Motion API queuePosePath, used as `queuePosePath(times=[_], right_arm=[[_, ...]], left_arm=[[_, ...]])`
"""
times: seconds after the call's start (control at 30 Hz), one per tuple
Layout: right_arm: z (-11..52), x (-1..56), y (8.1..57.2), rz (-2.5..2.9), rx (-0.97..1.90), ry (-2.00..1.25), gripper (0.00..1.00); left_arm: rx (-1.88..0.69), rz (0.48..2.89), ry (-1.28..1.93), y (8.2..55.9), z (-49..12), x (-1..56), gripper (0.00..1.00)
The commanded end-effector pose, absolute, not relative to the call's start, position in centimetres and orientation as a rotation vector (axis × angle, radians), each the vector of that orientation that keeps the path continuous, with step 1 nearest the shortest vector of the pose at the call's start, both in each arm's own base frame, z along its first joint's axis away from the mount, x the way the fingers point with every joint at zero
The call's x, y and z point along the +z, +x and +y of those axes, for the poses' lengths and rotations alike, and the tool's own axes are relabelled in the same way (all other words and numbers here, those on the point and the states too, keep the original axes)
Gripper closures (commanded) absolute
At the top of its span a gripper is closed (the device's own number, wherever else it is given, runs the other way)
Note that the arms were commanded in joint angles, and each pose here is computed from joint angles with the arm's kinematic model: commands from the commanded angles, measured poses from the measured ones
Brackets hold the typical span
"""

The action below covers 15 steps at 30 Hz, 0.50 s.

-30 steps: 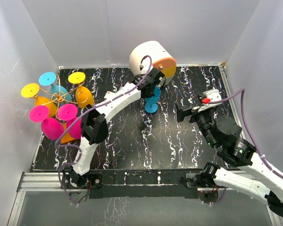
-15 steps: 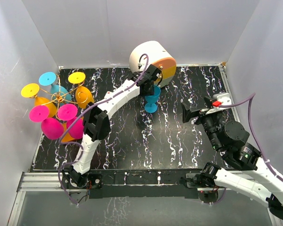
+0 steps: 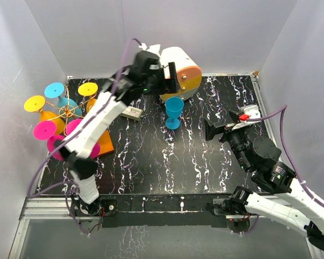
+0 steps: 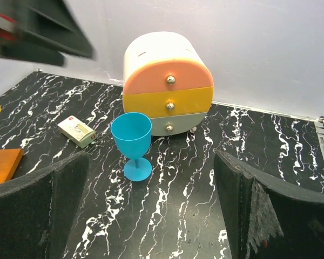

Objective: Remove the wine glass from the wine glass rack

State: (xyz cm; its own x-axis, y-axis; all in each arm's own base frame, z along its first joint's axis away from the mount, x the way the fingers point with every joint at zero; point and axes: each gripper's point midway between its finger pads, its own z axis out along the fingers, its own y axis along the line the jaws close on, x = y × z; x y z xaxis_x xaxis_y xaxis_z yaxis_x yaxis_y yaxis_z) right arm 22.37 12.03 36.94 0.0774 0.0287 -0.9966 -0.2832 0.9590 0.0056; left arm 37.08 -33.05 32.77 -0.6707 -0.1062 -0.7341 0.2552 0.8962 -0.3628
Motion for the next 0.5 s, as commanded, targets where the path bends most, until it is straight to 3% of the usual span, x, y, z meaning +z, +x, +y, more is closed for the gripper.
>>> queuePosePath(times=[0.0, 0.2, 0.47], right_arm=[[12.8, 38.4, 22.3, 1.428, 0.318, -0.166, 0.02], [14.6, 38.2, 22.5, 1.430, 0.387, -0.185, 0.02], [16.7, 37.4, 23.0, 1.464, 0.413, -0.247, 0.02]], left_arm=[[-0.863, 2.082, 0.221, 29.7, -31.1, 41.2, 0.12], [-0.793, 1.933, 0.121, 24.3, -22.9, 46.5, 0.02], [-0.133, 1.978, -0.038, 25.8, -12.1, 45.7, 0.01]])
